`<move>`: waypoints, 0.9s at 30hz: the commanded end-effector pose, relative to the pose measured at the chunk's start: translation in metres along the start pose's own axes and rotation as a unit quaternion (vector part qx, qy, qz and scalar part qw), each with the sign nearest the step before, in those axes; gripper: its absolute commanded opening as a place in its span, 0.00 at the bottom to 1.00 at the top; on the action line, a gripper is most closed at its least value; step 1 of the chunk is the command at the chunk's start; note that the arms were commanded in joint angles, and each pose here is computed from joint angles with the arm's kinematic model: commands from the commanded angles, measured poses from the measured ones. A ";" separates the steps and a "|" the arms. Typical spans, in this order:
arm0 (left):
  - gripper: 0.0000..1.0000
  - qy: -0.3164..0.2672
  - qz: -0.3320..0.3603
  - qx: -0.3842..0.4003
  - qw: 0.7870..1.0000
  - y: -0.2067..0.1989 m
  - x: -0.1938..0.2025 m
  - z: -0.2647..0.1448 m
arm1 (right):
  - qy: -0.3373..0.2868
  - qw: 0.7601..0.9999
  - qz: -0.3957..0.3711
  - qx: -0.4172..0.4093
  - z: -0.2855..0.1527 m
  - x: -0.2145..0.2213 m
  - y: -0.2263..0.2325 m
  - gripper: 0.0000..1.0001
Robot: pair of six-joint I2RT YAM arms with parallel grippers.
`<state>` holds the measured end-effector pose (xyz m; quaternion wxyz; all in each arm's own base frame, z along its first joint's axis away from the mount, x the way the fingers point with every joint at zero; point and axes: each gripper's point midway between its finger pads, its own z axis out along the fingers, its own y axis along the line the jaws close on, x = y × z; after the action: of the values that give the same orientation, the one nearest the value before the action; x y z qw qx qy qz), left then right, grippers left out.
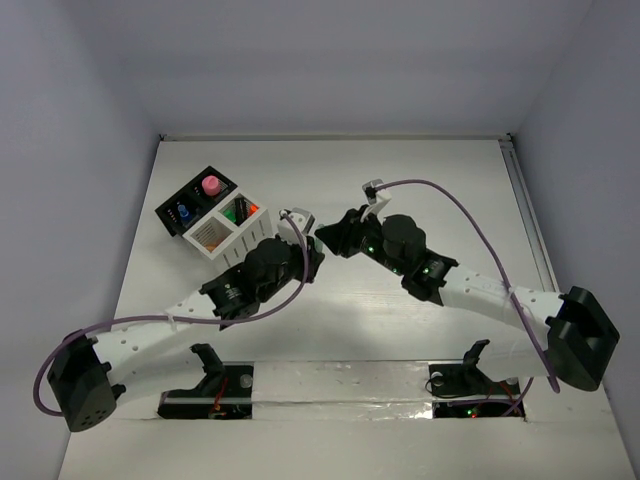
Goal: Sort the stationery into containers
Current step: Close the pen cap on the pen, then place the pen in the storage box.
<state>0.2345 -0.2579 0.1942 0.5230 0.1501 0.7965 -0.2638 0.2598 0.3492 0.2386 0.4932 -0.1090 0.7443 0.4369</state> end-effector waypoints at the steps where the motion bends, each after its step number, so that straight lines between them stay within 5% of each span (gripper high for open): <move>1: 0.00 -0.293 -0.090 0.086 0.948 -0.039 -0.185 -0.042 | 0.233 0.972 -0.002 0.038 -0.034 0.130 -0.033 0.00; 4: 0.00 -0.281 -0.088 0.084 0.952 -0.040 -0.178 -0.033 | 0.207 0.977 -0.001 0.050 -0.032 0.115 -0.032 0.02; 14: 0.00 -0.197 -0.110 0.007 0.974 -0.001 -0.088 0.017 | 0.012 0.988 -0.021 0.151 -0.037 -0.050 -0.045 0.52; 21: 0.00 -0.149 -0.102 -0.045 0.982 0.026 -0.040 0.031 | -0.037 0.986 -0.020 0.160 -0.063 -0.083 -0.049 0.60; 27: 0.00 -0.177 -0.115 -0.135 0.968 0.080 -0.067 0.008 | -0.016 0.985 -0.024 0.173 -0.080 -0.042 -0.073 0.58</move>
<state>0.2971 -0.2253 0.1948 0.5977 -0.0049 0.7620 -0.2494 0.2781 0.2433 0.2697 0.5326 -0.0264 0.7868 0.3108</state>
